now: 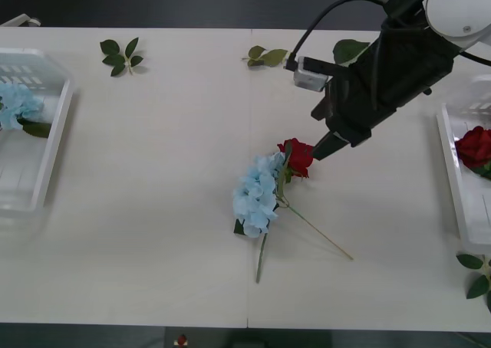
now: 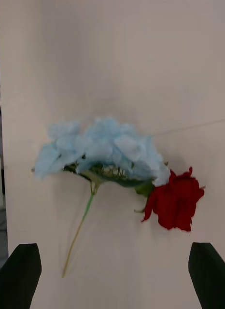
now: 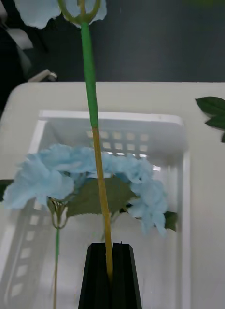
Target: Put the red flowers into the right box and the blue flowers into the left box
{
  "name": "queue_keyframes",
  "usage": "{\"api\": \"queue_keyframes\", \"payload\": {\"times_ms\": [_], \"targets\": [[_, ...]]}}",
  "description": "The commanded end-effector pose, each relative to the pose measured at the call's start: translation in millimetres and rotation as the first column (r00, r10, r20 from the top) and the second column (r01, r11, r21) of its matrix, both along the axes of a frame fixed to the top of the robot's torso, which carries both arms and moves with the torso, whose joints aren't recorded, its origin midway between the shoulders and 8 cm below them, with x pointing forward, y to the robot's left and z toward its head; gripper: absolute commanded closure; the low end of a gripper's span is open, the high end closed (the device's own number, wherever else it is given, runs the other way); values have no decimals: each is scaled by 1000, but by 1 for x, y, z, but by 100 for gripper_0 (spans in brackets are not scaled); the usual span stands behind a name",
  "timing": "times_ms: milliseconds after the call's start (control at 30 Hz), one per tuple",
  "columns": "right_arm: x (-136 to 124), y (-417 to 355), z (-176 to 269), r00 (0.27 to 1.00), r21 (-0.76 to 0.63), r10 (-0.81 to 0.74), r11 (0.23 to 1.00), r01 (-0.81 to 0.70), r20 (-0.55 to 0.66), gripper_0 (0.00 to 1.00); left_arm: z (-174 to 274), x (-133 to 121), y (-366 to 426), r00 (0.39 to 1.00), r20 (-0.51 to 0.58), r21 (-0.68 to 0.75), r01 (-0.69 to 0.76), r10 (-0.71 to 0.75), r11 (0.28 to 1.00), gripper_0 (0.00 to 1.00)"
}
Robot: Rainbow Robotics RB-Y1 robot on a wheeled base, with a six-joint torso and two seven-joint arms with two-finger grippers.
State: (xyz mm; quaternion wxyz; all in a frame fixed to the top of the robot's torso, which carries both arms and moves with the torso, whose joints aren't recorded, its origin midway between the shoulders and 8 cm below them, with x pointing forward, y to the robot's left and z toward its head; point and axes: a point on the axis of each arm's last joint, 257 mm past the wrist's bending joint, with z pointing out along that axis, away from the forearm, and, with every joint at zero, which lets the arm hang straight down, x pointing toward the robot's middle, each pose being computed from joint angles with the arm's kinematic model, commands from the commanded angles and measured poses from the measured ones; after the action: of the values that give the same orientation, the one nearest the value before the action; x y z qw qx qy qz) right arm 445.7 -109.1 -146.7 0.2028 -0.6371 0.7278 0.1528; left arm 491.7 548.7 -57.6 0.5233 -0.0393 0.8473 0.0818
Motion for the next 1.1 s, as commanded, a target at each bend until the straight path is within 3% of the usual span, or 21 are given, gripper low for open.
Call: {"api": "queue_keyframes", "payload": {"times_ms": [33, 233, 400, 767, 1100], "targets": [[-7, -32, 3, 997, -135, 42, 990, -33, 61, 11, 13, 12, 36, 997, 63, 113, -54, 48, 992, 100], [-26, -62, -38, 999, -217, -24, 976, 32, 38, 11, -21, 17, 55, 997, 38, 122, -78, 74, 989, 100], [-35, -69, -64, 995, -243, -87, 965, 95, 45, 11, -53, 1, 61, 996, -25, 135, -80, 84, 988, 100], [-46, -51, -109, 975, -211, -202, 953, 218, 97, 11, -121, -16, 44, 992, -96, 79, -78, 86, 994, 100], [-40, -27, -141, 953, -227, -243, 933, 281, 183, 11, -150, -22, 33, 988, -120, 43, -91, 96, 995, 100]]}}
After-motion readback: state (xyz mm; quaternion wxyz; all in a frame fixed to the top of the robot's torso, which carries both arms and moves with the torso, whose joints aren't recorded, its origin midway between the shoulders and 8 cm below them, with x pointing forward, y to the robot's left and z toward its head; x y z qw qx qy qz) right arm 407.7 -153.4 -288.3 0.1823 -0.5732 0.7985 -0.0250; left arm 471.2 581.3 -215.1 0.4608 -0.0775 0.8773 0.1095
